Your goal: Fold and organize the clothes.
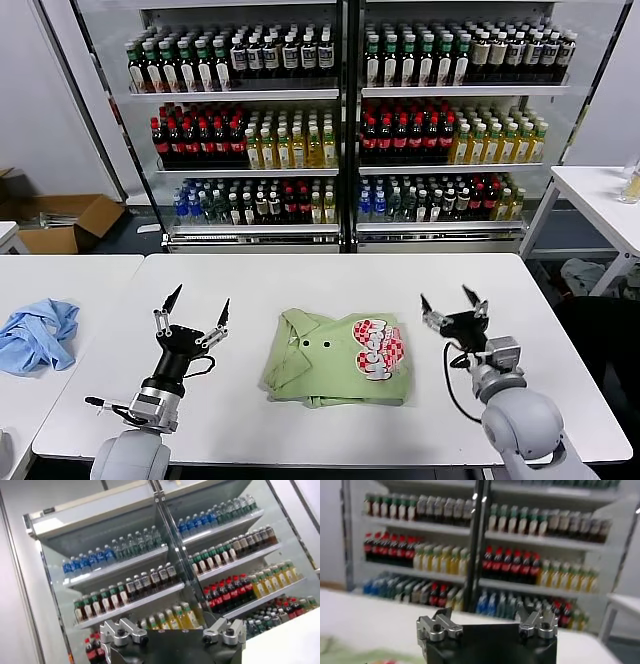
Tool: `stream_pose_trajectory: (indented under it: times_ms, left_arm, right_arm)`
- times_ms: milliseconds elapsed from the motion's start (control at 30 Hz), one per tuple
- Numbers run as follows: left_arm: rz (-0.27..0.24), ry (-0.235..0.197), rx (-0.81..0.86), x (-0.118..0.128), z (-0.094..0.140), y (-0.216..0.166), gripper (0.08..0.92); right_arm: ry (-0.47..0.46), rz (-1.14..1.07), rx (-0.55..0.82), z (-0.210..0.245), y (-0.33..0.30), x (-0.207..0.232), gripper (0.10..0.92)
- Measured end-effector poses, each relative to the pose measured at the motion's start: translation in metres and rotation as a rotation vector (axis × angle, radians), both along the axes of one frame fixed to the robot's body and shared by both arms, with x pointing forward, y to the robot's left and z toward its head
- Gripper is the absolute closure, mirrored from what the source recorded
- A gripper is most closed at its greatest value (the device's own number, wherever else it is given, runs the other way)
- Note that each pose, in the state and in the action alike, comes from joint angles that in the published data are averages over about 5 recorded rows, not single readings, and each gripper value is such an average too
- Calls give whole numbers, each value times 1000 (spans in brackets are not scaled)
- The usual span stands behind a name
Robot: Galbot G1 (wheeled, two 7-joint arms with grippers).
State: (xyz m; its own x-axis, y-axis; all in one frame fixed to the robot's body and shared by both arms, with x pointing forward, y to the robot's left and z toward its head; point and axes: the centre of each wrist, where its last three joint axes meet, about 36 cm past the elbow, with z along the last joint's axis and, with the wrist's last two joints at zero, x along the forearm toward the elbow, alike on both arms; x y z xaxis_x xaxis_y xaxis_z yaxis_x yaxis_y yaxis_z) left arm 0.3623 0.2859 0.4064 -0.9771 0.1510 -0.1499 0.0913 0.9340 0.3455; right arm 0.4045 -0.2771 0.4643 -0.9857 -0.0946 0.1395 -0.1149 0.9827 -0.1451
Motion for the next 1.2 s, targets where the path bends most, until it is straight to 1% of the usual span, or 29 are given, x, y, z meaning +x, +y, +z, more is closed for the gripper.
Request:
stream_pose_trajectory:
  times_ms: [100, 233, 433, 533, 733, 1000, 1067, 1200]
  left_arm:
    - [8, 29, -17, -5, 1, -2, 177]
    - [10, 63, -33, -9, 0, -5, 177]
    - [23, 99, -44, -8, -2, -4, 177]
    - [34, 109, -45, -7, -3, -3, 177]
    - [40, 107, -60, -8, -5, -6, 177]
    - [8, 66, -87, -6, -12, -6, 177]
    - [13, 62, -87, -5, -14, -4, 177]
    - [38, 78, -97, -4, -14, -2, 177]
  right_arm:
    - [-25, -14, -9, -2, -4, 7, 200]
    - [-33, -21, -18, -10, -7, 12, 199]
    - [-39, -50, -43, -14, -19, 21, 200]
    - [-41, -69, -62, -17, -27, 26, 200]
    - [-59, -63, -90, -28, -36, 28, 200]
    - [-95, -36, -108, -42, -33, 30, 199]
    - [-99, -30, -108, -42, -33, 30, 200]
    - [-97, -28, -97, -41, -35, 30, 200]
